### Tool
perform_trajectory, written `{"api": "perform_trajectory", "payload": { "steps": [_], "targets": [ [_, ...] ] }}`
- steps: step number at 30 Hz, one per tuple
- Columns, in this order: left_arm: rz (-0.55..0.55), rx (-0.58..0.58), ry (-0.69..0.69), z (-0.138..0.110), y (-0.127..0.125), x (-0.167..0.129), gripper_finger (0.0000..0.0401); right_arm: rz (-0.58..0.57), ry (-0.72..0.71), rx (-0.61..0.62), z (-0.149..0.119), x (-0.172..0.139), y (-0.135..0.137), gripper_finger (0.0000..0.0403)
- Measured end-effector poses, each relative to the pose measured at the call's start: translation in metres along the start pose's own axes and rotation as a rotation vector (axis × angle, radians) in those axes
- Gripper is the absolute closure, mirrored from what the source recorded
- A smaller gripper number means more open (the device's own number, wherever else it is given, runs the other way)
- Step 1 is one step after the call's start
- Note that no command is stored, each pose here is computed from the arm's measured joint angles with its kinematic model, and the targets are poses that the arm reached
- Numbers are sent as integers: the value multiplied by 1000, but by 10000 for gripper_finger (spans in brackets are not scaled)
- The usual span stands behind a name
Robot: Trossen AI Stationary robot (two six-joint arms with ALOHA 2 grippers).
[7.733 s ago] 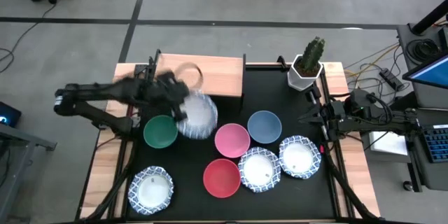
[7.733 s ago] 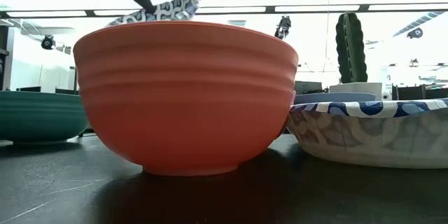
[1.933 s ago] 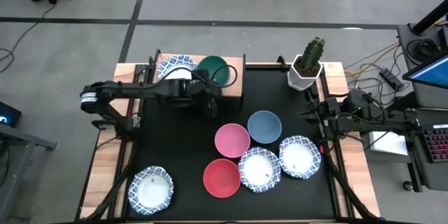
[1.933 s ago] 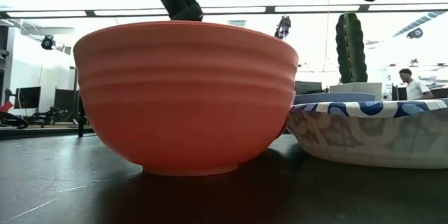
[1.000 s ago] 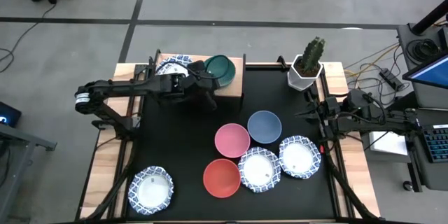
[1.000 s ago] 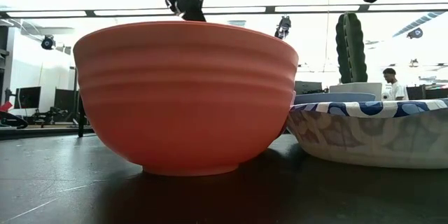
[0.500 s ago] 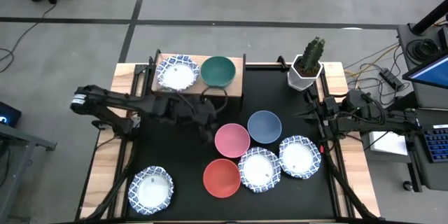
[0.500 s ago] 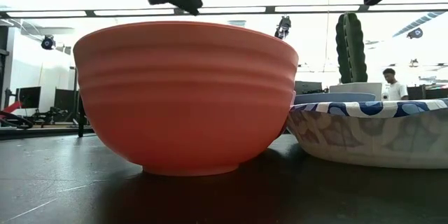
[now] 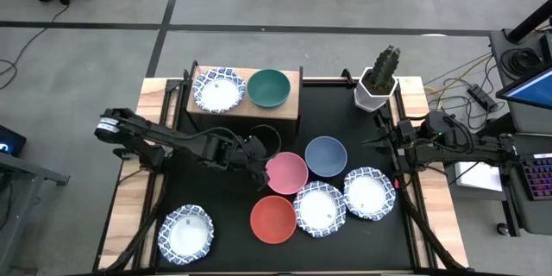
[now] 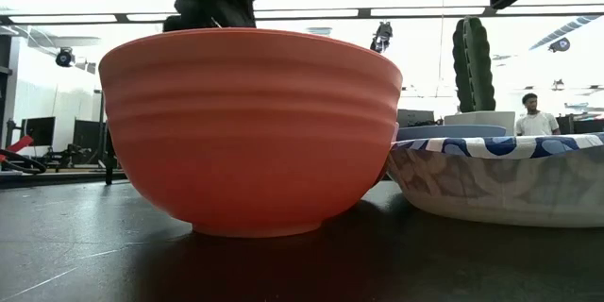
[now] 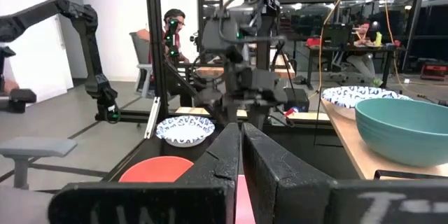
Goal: Place and stack bowls onto a shelf
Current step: Stack the pink bowl on top of the green bowl on the shelf
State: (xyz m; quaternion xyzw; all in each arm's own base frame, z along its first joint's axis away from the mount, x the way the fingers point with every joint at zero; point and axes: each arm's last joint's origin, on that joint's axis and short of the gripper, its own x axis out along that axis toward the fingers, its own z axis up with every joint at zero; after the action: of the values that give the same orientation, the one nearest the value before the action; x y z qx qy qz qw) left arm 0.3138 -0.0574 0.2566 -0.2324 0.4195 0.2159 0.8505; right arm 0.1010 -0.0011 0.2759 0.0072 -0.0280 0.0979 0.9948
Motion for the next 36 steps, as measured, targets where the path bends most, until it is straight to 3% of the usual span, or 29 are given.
{"api": "perform_trajectory", "payload": {
  "steps": [6,21,26,33,36],
  "targets": [
    [14,-9,-19,1,-4,29,189,0,5,1,-1,0,0,394],
    [145,16,35,-7,-2,84,209,-1,37,10,-4,0,0,394],
    [157,18,33,-8,-1,86,257,-1,48,13,-5,0,0,394],
    [164,11,20,-5,1,87,380,-1,48,14,-5,0,0,394],
    [160,11,17,-3,2,86,391,-1,49,14,-5,0,0,394]
  ]
}}
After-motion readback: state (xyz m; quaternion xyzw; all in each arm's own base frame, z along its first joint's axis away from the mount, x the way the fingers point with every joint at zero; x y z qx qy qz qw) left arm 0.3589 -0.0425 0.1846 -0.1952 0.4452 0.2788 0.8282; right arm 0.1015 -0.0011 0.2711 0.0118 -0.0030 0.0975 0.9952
